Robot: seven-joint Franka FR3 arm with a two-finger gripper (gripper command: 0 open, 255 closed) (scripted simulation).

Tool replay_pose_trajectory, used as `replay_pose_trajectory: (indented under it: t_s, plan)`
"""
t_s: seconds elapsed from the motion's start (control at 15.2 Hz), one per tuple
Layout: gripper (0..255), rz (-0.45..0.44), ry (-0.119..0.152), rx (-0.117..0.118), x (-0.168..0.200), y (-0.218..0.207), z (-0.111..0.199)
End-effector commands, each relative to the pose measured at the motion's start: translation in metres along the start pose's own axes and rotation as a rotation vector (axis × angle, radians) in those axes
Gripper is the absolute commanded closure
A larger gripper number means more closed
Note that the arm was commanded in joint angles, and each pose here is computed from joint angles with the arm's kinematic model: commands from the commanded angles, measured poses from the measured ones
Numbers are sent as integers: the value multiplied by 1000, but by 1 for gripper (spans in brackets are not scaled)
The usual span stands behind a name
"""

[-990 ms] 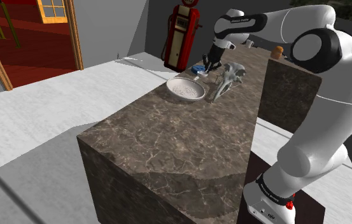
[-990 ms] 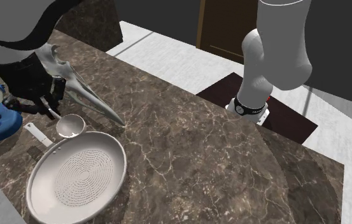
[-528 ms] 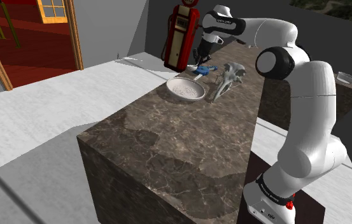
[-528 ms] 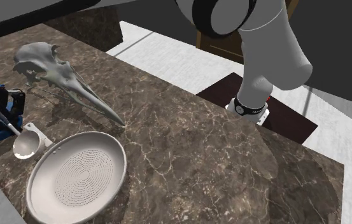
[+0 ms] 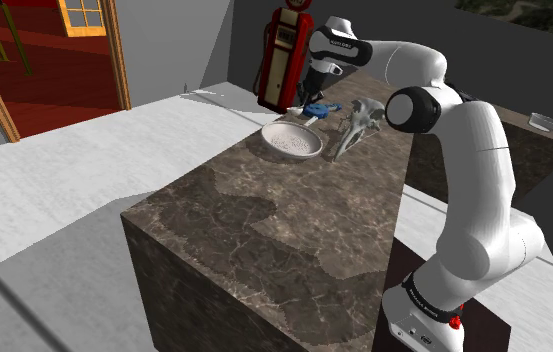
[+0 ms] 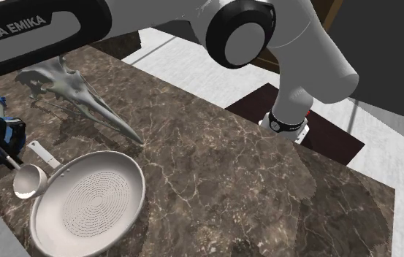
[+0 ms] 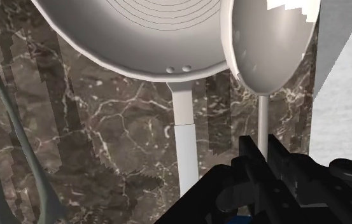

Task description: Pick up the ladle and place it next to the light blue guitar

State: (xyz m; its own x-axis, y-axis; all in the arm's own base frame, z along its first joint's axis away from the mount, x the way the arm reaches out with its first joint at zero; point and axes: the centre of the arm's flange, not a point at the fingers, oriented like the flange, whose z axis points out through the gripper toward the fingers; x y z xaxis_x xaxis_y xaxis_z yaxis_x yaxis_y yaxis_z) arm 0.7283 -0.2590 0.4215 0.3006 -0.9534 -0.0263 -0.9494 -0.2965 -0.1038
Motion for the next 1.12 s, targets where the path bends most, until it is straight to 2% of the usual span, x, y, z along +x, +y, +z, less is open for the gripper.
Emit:
replay_pose_trajectory:
  t_s: [0.0, 0.79, 1.06]
  plan:
    - [255, 0, 1, 1, 1, 1, 10]
    - [255, 0, 1, 1, 3, 7, 71]
    - [255, 0, 1, 1, 3, 7, 71]
